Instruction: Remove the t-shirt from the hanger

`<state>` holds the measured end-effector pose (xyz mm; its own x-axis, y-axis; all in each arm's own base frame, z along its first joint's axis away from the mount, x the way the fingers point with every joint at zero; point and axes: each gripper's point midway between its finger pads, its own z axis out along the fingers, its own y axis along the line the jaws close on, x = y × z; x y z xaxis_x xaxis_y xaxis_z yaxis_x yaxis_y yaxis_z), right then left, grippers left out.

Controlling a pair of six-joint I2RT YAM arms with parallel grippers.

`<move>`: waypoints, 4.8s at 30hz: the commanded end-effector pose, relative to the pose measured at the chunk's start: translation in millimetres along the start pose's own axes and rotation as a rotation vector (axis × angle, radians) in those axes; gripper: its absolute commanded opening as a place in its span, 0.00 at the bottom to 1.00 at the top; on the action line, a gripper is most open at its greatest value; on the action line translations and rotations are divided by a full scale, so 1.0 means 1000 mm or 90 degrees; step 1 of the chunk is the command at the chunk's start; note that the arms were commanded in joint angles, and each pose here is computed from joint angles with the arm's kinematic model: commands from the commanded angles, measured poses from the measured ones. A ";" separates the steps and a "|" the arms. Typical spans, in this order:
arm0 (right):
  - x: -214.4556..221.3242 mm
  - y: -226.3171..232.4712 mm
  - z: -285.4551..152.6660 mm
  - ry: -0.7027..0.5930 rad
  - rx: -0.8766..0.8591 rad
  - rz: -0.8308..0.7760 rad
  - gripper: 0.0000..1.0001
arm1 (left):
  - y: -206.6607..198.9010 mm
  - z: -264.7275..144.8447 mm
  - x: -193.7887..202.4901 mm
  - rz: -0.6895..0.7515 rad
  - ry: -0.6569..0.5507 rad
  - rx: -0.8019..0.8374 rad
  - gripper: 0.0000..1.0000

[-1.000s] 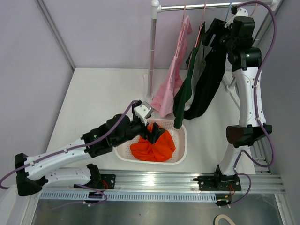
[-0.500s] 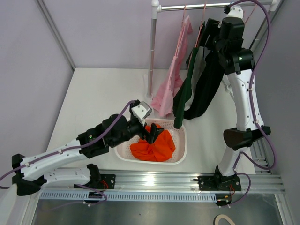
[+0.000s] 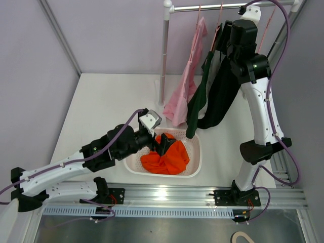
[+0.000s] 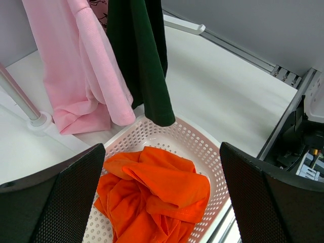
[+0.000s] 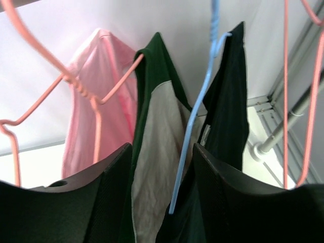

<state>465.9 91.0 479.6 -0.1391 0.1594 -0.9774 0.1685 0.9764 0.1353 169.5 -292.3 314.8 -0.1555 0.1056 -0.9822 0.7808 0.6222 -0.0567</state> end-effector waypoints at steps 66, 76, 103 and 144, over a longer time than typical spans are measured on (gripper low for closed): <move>-0.055 -0.045 -0.113 -0.109 -0.004 0.039 0.00 | -0.020 -0.016 -0.032 0.019 -0.051 0.043 0.99; 0.006 -0.052 -0.135 -0.031 0.007 0.170 0.00 | -0.089 0.018 -0.046 0.171 -0.087 0.079 0.99; -0.005 -0.017 -0.181 -0.004 -0.129 0.212 0.00 | -0.122 0.131 -0.073 0.226 -0.215 -0.005 0.99; -0.073 -0.044 -0.099 -0.141 0.032 0.118 0.00 | -0.173 0.054 -0.079 0.181 -0.199 0.127 0.01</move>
<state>375.4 67.5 503.8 -0.0740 0.2522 -0.9648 0.2233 0.9471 0.2305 107.1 -437.2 393.1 0.2744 0.0592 -0.9598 0.8158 0.5141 0.2649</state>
